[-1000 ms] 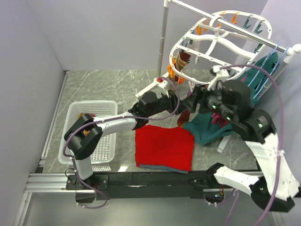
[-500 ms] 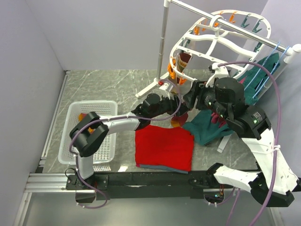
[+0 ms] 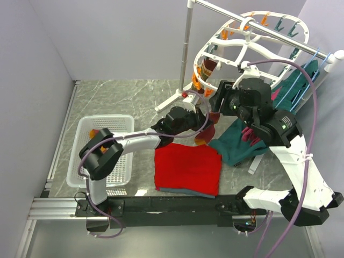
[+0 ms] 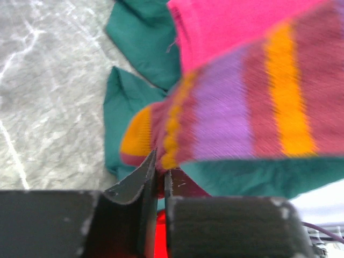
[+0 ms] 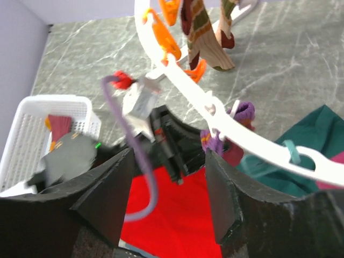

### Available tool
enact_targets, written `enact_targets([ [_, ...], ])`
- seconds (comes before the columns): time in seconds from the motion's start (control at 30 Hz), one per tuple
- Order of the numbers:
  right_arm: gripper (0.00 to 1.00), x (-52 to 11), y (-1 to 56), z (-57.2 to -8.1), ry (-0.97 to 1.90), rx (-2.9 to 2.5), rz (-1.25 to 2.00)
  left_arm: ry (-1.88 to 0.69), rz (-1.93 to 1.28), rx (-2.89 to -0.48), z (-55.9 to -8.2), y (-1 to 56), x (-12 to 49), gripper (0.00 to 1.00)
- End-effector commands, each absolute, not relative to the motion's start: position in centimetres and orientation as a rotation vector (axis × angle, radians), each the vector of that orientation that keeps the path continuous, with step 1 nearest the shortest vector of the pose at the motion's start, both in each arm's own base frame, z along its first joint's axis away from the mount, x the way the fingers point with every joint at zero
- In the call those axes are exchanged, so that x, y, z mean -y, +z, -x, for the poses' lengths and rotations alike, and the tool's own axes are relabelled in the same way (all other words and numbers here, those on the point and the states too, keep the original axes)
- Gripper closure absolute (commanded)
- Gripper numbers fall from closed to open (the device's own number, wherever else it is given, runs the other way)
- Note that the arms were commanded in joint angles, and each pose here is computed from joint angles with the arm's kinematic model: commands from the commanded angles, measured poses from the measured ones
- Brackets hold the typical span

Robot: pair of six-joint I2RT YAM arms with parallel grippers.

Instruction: Remove the socks clipped to the hanger

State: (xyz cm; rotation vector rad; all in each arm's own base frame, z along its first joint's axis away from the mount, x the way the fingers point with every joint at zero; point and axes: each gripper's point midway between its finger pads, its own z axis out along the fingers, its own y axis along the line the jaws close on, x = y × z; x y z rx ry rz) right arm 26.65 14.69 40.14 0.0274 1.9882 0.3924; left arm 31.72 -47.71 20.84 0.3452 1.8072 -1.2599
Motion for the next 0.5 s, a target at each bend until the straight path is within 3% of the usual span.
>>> enact_targets([
  [0.0,0.39,-13.7,41.3,-27.5,0.35,-1.944,-0.133,-1.298,-0.328,-1.712,-29.7,26.3,47.4,0.92],
  [0.1,0.4,-12.9,40.6,-27.8,0.301,-1.946,-0.172,-1.315,-0.318,-1.715,-28.7,26.5,47.3,0.99],
  [0.47,0.46,-11.3,39.8,-28.1,0.194,-1.939,-0.195,-1.386,-0.308,-1.732,-26.5,26.8,47.0,0.99],
])
